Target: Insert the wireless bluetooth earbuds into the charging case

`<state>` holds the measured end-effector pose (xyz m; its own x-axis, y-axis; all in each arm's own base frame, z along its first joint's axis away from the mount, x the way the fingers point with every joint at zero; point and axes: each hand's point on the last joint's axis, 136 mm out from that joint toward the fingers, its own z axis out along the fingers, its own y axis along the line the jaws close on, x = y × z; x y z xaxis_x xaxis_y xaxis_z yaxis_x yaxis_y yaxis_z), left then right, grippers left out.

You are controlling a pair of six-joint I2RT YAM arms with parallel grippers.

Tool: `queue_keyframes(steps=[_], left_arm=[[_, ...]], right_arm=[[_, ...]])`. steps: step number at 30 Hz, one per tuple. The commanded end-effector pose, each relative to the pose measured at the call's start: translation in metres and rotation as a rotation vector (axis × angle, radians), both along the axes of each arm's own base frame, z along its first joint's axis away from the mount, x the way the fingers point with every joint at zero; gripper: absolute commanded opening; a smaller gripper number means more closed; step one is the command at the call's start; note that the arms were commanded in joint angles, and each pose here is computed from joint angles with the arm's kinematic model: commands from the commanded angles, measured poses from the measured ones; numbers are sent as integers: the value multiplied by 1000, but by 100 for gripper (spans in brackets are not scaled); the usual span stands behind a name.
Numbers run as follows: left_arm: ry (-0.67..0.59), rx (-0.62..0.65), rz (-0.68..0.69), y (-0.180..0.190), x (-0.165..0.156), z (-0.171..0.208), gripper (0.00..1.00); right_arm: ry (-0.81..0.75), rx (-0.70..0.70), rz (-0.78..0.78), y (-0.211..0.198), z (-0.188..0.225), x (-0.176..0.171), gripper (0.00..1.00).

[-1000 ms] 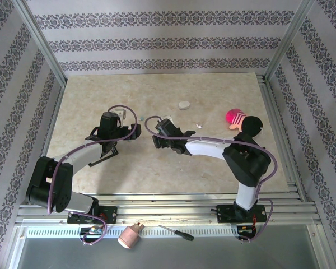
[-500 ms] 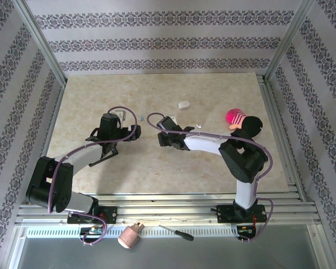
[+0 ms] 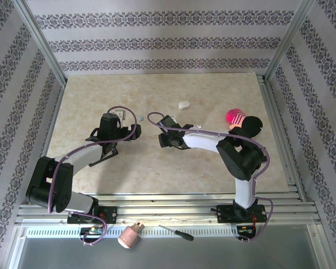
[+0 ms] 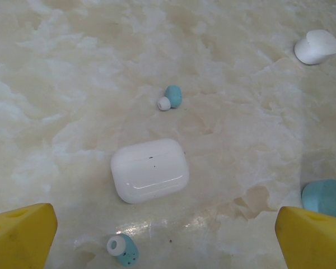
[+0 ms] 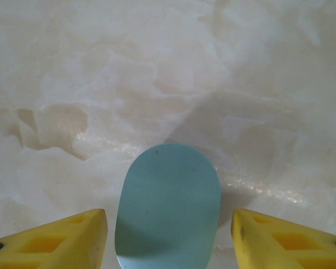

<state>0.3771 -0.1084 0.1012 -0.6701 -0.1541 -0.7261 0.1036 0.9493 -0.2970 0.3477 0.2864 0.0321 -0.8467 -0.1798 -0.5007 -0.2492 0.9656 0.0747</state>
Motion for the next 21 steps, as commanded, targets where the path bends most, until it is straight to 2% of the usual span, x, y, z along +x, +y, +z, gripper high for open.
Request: queue_keyframes(steps=[1,8,15,18,21], left_arm=[[-29,-29,9,1,8,8,99],[-29,-40,1,-2,10,8,99],[-38,-40,-9,-3,10,10,99],[-50,-36,-15,-3,9,11,99],[-58,-25,-21,-2,9,11,99]], right_arm=[[28,-14,31,1,-4,-2,62],[44,-30,36,-1,-8,-3,53],[56,-29,52,0,-11,-2,50],[37,-25,74,1,-5,0,36],[9,-3,123,3,6,1,31]])
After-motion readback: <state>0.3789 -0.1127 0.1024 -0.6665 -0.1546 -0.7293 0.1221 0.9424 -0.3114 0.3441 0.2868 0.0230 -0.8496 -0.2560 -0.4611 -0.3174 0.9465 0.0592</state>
